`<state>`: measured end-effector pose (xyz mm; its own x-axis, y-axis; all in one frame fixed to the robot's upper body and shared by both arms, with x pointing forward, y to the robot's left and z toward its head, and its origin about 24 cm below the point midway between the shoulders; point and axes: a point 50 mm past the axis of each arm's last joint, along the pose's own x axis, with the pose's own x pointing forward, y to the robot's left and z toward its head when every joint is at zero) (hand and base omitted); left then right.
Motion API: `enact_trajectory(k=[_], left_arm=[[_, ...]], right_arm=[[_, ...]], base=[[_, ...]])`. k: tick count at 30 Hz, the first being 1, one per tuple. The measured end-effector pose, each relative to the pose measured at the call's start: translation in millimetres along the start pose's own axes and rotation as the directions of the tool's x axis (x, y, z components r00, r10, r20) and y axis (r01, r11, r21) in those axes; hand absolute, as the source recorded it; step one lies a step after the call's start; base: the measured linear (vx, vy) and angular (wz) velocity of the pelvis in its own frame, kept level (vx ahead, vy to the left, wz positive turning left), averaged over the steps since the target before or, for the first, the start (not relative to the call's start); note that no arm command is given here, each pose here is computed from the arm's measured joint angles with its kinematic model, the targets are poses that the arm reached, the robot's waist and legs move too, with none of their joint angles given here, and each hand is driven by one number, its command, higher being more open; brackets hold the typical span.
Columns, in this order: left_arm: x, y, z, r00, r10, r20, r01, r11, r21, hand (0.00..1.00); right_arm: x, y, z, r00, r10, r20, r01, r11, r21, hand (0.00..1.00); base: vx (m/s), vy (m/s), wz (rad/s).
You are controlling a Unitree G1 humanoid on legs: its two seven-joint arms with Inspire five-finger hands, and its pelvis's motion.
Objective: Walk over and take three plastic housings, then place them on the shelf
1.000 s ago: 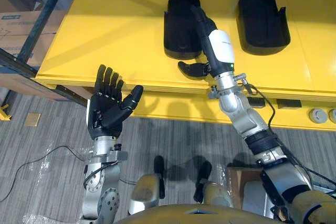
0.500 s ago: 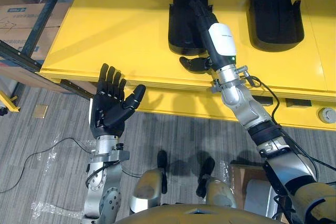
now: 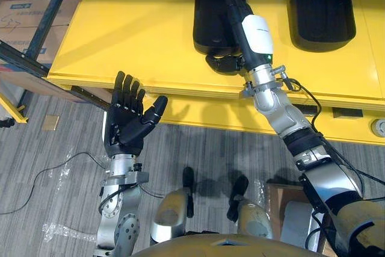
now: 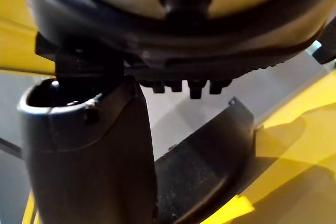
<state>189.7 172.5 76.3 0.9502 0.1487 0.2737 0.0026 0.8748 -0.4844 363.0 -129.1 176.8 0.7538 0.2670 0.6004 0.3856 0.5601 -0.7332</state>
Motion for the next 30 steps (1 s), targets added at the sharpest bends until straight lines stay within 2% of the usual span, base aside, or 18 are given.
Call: enact_trajectory(k=[30], left_arm=[[7.2,-8.2,0.8,0.999,-0.021,0.027,0.022,0.999,-0.028,1.0]], right_arm=[[19.3,-11.0,-6.3,0.999,-0.045,-0.027,0.045,0.999,0.018,1.0]], base=[[0.0,-0.001,0.01]])
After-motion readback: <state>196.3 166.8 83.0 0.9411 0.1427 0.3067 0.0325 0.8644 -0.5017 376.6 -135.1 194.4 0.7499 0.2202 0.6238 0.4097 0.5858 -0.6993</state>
